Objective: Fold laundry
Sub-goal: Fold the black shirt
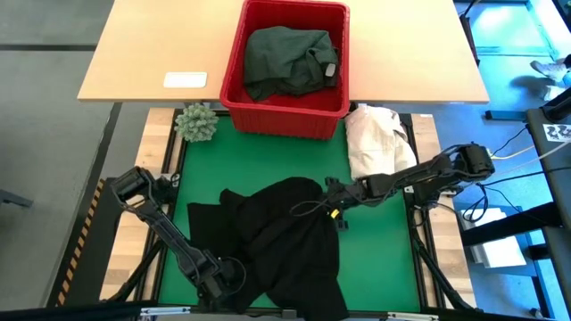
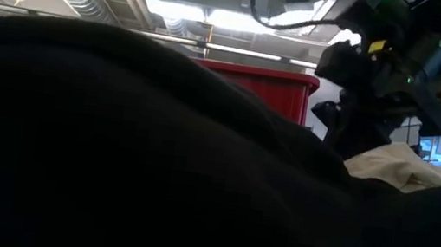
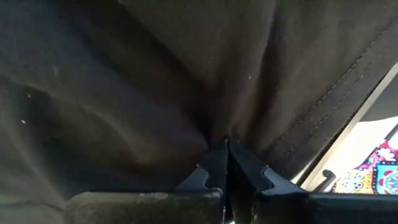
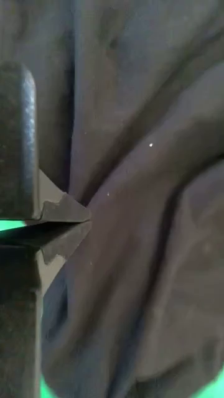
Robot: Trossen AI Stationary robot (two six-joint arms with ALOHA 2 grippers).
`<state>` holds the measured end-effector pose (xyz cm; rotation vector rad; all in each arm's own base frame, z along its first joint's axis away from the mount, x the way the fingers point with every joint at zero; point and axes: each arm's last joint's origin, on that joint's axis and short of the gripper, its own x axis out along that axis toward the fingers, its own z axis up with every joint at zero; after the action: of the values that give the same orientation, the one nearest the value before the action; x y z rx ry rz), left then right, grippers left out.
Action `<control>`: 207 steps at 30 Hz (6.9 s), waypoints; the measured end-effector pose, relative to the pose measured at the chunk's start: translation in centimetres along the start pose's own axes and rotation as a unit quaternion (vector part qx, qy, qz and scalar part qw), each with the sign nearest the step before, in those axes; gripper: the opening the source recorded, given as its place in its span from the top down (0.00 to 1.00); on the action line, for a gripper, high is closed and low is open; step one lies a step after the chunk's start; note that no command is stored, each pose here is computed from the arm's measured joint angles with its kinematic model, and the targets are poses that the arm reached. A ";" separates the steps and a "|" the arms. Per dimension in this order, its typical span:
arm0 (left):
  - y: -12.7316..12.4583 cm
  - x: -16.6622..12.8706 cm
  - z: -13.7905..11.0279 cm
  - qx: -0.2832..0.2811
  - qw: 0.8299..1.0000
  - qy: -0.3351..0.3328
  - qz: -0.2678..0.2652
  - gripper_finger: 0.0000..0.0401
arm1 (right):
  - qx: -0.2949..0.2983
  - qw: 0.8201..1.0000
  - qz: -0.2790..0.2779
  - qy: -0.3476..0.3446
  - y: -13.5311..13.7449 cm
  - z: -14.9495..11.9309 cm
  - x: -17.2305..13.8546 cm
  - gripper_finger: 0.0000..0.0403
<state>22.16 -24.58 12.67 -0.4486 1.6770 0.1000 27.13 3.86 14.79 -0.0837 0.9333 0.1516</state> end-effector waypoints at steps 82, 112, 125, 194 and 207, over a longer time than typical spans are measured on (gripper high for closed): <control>-1.6 -0.8 -0.6 0.056 0.992 -0.110 -0.035 1.00 | 0.020 0.942 -0.186 0.278 -0.8 -4.6 -1.0 1.00; -0.5 -7.9 -2.3 0.045 0.955 -0.291 -0.036 1.00 | 0.017 0.972 0.013 0.235 -0.7 -0.9 -4.2 1.00; 7.4 -6.9 -0.4 -0.103 0.928 -0.284 0.218 1.00 | -0.011 0.995 -0.084 0.060 -4.4 2.5 -2.4 1.00; 8.1 -2.3 2.2 -0.155 0.948 -0.210 0.182 1.00 | -0.055 0.992 0.063 0.096 7.5 2.4 0.4 1.00; 14.1 -2.3 3.3 -0.202 0.915 -0.147 0.317 1.00 | -0.080 0.967 0.185 0.158 12.2 0.3 1.5 1.00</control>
<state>20.57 -10.08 11.67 -0.1608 1.4406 0.9606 26.20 16.05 13.71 -0.0839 1.2488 0.5727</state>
